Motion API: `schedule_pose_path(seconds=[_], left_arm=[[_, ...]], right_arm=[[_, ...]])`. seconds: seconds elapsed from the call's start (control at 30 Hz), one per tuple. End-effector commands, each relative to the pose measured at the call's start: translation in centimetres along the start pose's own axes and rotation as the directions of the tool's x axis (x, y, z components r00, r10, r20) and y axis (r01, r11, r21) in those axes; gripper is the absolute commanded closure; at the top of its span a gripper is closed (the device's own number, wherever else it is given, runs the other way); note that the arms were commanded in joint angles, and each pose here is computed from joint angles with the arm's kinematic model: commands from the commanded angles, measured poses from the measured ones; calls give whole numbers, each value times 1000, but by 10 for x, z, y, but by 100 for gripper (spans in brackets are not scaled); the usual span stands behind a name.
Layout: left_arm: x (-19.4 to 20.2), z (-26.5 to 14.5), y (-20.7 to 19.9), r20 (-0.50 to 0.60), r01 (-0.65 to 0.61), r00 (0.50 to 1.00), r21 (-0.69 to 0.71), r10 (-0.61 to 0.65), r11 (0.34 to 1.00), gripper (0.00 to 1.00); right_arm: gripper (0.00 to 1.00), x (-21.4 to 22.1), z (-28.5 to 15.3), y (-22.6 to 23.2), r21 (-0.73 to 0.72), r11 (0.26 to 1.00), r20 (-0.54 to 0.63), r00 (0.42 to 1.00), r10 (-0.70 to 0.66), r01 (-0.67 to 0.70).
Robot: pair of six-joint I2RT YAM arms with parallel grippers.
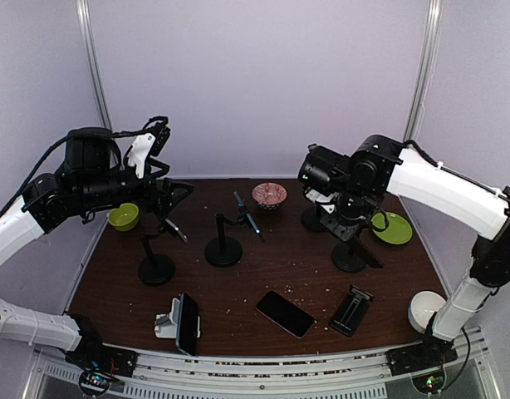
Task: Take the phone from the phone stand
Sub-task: Place the phone at the corner of the board.
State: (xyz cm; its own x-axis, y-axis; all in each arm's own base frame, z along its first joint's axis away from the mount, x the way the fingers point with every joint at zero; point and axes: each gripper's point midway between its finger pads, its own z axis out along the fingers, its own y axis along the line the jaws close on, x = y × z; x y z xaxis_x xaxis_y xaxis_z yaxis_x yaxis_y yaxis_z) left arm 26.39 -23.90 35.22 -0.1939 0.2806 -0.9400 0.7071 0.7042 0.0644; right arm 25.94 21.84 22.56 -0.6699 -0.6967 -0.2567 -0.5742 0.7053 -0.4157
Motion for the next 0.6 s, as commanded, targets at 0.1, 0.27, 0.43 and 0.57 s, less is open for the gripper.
schedule_pose_path(seconds=[0.1, 0.27, 0.43, 0.57], left_arm=[[-20, -8, 2, 60, -12, 998, 1, 12, 1000, 10], [-20, -9, 1, 62, -12, 998, 3, 12, 1000, 10], [-20, -8, 2, 60, -12, 998, 1, 12, 1000, 10], [-20, -9, 2, 62, -12, 998, 1, 12, 1000, 10]], right_arm=[[100, -24, -46, 9, -166, 986, 160, 985, 59, -32], [100, -36, -67, 20, -278, 960, 217, 972, 86, -23], [100, -53, -87, 38, -420, 907, 293, 942, 163, -26], [100, -76, -95, 74, -603, 797, 329, 897, 296, -42]])
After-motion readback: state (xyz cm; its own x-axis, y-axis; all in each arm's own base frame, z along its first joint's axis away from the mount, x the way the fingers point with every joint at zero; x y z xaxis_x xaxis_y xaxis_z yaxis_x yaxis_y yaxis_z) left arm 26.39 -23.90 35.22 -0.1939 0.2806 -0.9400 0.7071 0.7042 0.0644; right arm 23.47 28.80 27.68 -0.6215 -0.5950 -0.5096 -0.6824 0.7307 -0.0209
